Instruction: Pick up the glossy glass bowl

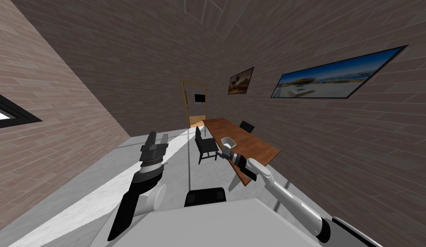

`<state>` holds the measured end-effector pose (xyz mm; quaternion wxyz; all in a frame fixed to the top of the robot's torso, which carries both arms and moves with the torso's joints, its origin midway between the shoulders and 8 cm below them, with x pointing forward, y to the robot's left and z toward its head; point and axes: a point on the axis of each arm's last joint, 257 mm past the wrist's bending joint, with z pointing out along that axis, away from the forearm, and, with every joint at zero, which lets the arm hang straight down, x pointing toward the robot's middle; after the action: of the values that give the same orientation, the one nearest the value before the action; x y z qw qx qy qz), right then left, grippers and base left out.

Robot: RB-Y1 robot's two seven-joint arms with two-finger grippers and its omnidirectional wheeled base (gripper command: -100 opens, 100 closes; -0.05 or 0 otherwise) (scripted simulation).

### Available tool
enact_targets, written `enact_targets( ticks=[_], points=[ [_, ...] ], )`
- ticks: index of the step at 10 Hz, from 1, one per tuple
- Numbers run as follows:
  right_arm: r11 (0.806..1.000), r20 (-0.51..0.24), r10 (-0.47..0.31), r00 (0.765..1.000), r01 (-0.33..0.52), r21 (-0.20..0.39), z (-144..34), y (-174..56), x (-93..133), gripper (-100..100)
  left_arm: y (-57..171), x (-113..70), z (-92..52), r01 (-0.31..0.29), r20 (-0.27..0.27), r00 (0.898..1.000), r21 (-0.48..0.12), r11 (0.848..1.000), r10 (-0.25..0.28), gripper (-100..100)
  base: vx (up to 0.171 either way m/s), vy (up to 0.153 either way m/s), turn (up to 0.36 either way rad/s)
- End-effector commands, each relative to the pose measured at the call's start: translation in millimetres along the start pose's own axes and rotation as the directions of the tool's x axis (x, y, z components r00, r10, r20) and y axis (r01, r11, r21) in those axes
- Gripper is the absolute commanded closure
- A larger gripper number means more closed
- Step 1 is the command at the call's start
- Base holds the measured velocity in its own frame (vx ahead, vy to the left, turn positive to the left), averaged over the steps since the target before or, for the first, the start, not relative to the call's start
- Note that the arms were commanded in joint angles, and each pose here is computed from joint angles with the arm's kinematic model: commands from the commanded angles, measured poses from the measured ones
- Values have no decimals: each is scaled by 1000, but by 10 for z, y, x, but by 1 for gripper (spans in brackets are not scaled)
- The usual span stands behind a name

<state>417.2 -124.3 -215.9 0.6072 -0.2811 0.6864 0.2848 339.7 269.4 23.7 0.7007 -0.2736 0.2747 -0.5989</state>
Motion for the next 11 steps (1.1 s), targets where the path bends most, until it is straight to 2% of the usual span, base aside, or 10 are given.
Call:
enact_targets(
  ticks=[1, 2, 4, 5, 6, 7, 9, 10, 11],
  points=[
    [994, -88, -113, 990, 112, -20, -31, -89, 267, -100, 0, 0, 0, 0, 0, 1000, 0, 1000, 0, 0, 33, 35, -45],
    [991, -104, -132, 986, 130, -20, -67, -125, 295, -100, 0, 0, 0, 0, 0, 1000, 0, 1000, 0, 0, 34, 34, -12],
    [960, -213, -280, 936, 273, -63, -164, -316, 624, -100, 0, 0, 0, 0, 0, 1000, 0, 1000, 0, 0, 50, 40, -27],
    [956, -228, -293, 929, 285, -70, -206, -339, 658, -100, 0, 0, 0, 0, 0, 1000, 0, 1000, 0, 0, 43, 40, -8],
    [930, -284, -367, 886, 353, -102, -302, -464, 826, -100, 0, 0, 0, 0, 0, 1000, 0, 1000, 0, 0, 55, 36, -18],
    [930, -284, -367, 886, 353, -102, -302, -464, 826, -100, 0, 0, 0, 0, 0, 1000, 0, 1000, 0, 0, 43, 36, -10],
    [865, -372, -502, 781, 469, -182, -517, -703, 1099, -100, 0, 0, 0, 0, 0, 1000, 0, 1000, 0, 0, 69, 56, -23],
    [866, -382, -498, 778, 467, -177, -543, -743, 1130, -100, 0, 0, 0, 0, 0, 1000, 0, 1000, 0, 0, 74, 47, -10],
    [830, -422, -555, 717, 513, -219, -682, -890, 1257, -100, 0, 0, 0, 0, 0, 1000, 0, 1000, 0, 0, 74, 39, -6]
  ],
)
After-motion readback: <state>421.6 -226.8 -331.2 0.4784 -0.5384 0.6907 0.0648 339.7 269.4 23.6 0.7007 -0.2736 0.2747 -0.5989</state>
